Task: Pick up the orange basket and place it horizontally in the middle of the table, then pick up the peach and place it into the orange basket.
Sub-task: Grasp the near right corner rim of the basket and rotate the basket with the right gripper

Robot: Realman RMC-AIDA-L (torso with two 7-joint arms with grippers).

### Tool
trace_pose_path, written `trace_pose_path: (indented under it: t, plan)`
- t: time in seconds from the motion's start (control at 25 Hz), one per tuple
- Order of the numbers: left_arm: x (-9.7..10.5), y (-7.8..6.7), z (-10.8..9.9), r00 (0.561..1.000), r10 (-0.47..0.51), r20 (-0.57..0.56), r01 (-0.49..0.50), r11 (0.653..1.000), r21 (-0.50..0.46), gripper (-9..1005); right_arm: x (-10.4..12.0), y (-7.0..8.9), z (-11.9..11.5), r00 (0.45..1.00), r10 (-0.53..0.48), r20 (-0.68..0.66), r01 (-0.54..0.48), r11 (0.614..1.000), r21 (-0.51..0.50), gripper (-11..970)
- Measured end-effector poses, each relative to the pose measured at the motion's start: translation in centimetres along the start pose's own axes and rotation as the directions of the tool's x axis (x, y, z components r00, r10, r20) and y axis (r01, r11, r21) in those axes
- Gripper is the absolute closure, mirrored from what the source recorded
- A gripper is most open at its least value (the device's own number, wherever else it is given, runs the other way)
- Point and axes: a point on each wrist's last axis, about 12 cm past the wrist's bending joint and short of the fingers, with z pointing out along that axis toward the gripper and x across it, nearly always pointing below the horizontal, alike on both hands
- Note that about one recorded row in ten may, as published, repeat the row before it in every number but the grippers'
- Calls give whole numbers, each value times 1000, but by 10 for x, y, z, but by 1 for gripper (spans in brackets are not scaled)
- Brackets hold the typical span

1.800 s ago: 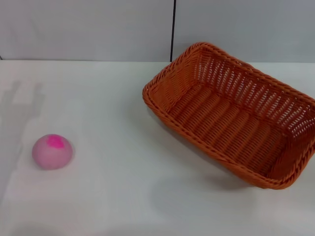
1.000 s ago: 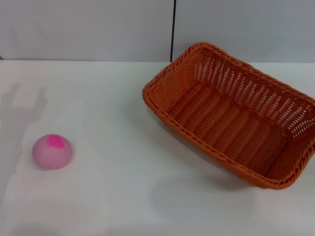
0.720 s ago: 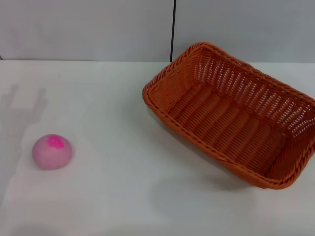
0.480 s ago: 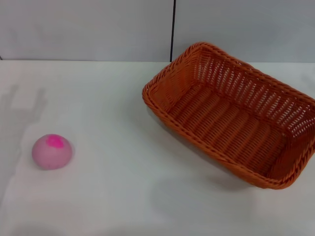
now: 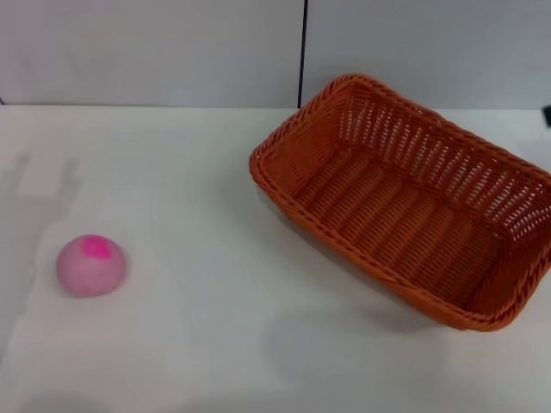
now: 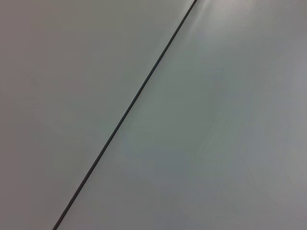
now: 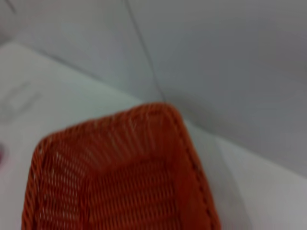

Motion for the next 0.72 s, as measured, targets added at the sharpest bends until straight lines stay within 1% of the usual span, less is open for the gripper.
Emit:
trace_pose_path:
  t: [0.08, 0.12, 0.16, 0.2, 0.28, 0.44, 0.72]
  plan:
    - [0, 0, -1, 1000, -1, -3, 1, 1000, 0, 160, -1, 2, 14, 998, -10, -59, 9, 1000, -2, 203]
    - [0, 0, -2, 1000, -1, -5, 1, 1000, 0, 161, -1, 2, 14, 998, -10, -59, 9, 1000, -2, 205]
    - [0, 0, -2, 1000, 0, -6, 0, 1000, -1, 161, 0, 2, 23, 996, -10, -91, 10, 1000, -1, 207]
    - [0, 0, -2, 1000, 0, -6, 0, 1000, -1, 161, 0, 2, 23, 996, -10, -91, 10, 1000, -1, 208]
    - [0, 0, -3, 1000, 1, -9, -1, 1000, -3, 161, 1, 3, 33, 993, -11, -120, 12, 1000, 13, 212]
    - [0, 1, -4, 1000, 1, -10, -1, 1000, -5, 161, 3, 3, 42, 990, -13, -143, 16, 1000, 21, 219]
    - [-1, 1, -6, 1000, -1, -10, 1, 1000, -10, 161, 16, 0, 65, 980, 15, -197, -11, 1000, 20, 231]
